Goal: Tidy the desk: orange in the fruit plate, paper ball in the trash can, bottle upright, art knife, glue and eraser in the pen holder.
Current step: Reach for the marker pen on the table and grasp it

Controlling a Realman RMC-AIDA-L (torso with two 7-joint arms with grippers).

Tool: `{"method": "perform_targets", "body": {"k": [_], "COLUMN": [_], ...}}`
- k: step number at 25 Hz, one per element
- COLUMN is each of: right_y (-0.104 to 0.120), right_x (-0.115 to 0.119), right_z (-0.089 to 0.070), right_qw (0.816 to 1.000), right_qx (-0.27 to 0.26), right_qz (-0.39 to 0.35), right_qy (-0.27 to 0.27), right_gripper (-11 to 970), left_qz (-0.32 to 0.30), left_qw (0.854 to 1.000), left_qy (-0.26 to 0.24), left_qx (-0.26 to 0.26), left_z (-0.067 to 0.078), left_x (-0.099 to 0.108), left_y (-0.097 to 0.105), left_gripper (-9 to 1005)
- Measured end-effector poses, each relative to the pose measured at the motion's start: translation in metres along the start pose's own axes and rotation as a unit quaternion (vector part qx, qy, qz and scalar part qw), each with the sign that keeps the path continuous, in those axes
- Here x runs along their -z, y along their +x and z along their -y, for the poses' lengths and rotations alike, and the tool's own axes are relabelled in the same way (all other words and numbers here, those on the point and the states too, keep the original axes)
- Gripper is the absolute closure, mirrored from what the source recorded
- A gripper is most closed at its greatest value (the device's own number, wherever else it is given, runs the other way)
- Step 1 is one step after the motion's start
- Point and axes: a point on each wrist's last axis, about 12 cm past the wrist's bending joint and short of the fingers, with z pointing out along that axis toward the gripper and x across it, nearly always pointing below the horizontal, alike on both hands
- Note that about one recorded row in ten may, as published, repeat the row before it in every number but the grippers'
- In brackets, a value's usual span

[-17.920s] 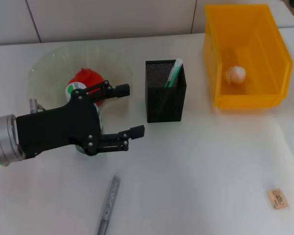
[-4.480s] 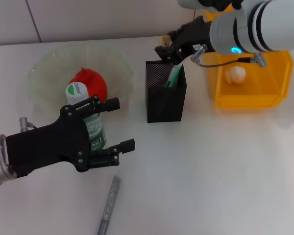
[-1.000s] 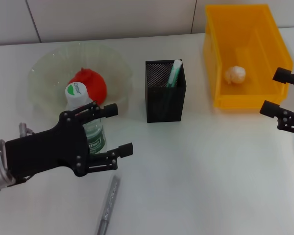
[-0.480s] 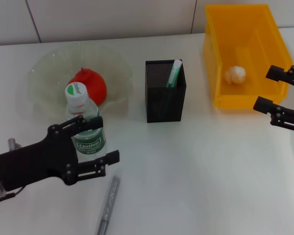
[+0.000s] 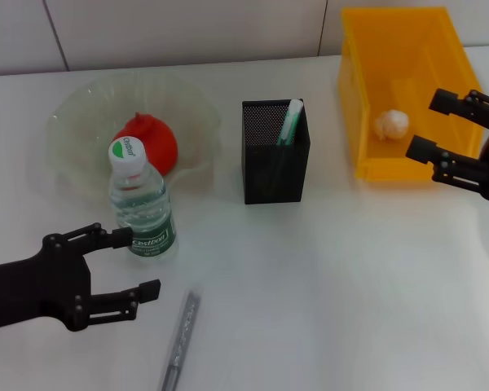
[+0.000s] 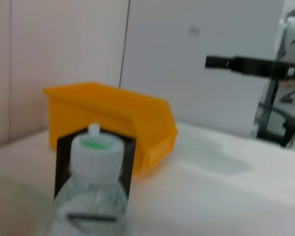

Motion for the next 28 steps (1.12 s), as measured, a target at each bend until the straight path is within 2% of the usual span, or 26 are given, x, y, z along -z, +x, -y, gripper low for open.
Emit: {"method": "perform_targets", "body": {"k": [2,8,14,22,28], "right_y": [0.0,0.002,0.008,0.01,0.01], "right_x": [-0.005,-0.01,-0.014,-0.021,-0.026], "right_z": [0.002,0.006,0.008,0.013,0.016], "right_qw": [1.0,1.0,1.0,1.0,1.0], "right_qx": [0.002,0.003,-0.003,-0.007,-0.001], "right_qz": [-0.002,-0.005,-0.005,-0.006,-0.005], "right_qy": [-0.001,0.004,0.01,0.02,0.026], "right_gripper": [169,169,169,169,169], "left_qz": [-0.041,-0.076,-0.14,-0.199,-0.231], "left_qw": [0.999,0.997,0.987,0.968,0.959], "left_qy": [-0.009,-0.028,-0.078,-0.141,-0.155], "left_qx": [0.003,0.0,0.025,0.054,0.058], "left_z": [-0.006,-0.013,-0.022,-0.022,-0.015], "left_x": [0.001,0.004,0.009,0.017,0.01], "left_y": [-0.009,-0.026,-0.043,-0.072,-0.086], "left_gripper": [136,136,137,137,137]}}
